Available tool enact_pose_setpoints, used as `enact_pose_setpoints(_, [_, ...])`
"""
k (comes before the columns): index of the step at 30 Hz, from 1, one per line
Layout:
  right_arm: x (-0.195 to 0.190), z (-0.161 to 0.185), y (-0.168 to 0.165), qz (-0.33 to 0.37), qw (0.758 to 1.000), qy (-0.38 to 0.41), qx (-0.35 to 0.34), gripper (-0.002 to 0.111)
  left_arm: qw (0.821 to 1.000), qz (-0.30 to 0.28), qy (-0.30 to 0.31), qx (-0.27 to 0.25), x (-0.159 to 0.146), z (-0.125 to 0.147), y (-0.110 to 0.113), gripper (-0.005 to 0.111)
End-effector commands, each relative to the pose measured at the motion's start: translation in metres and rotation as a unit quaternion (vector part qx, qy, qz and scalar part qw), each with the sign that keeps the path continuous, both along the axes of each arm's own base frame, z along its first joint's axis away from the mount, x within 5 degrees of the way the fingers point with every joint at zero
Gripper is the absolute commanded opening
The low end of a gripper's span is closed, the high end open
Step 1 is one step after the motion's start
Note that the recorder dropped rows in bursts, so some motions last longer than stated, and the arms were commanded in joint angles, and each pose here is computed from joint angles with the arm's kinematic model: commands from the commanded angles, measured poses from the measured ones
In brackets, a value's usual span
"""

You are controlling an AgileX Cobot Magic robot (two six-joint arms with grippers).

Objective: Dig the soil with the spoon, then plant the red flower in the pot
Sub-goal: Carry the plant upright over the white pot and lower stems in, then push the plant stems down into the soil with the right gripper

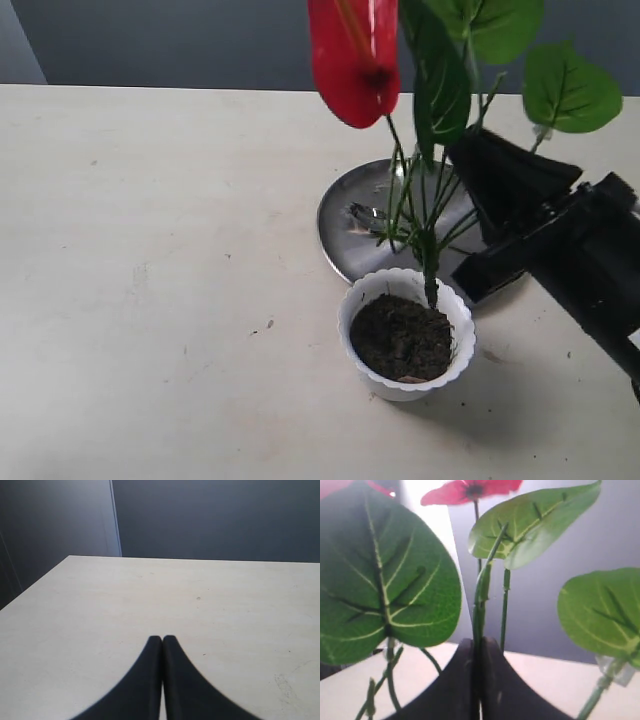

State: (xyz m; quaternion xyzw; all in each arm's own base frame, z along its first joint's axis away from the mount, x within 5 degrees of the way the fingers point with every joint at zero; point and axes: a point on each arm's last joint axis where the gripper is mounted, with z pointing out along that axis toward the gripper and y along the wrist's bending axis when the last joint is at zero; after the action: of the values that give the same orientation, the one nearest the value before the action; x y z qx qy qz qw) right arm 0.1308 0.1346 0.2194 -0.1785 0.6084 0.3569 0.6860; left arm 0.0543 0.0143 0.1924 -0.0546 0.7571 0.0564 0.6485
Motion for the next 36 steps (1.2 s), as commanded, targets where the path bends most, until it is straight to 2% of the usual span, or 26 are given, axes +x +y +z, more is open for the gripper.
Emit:
enact_pose_setpoints(1, [0.006, -0.016, 0.009, 0.012, 0.999, 0.041, -0.017, -0.001, 1.000, -0.001, -0.001, -0.001, 0.000, -0.001, 0.000, 0.000])
enact_pose_setpoints(7, [0.013, -0.021, 0.018, 0.018, 0.998, 0.054, -0.021, -0.001, 1.000, -0.001, -0.001, -0.001, 0.000, -0.001, 0.000, 0.000])
enact_pose_setpoints(20, [0.028, -0.051, 0.033, 0.013, 0.993, 0.082, -0.086, -0.001, 1.000, -0.001, -0.001, -0.001, 0.000, -0.001, 0.000, 0.000])
enact_pose_setpoints(36, [0.013, -0.075, 0.017, 0.012, 0.983, 0.125, -0.134, -0.001, 1.000, -0.001, -0.001, -0.001, 0.000, -0.001, 0.000, 0.000])
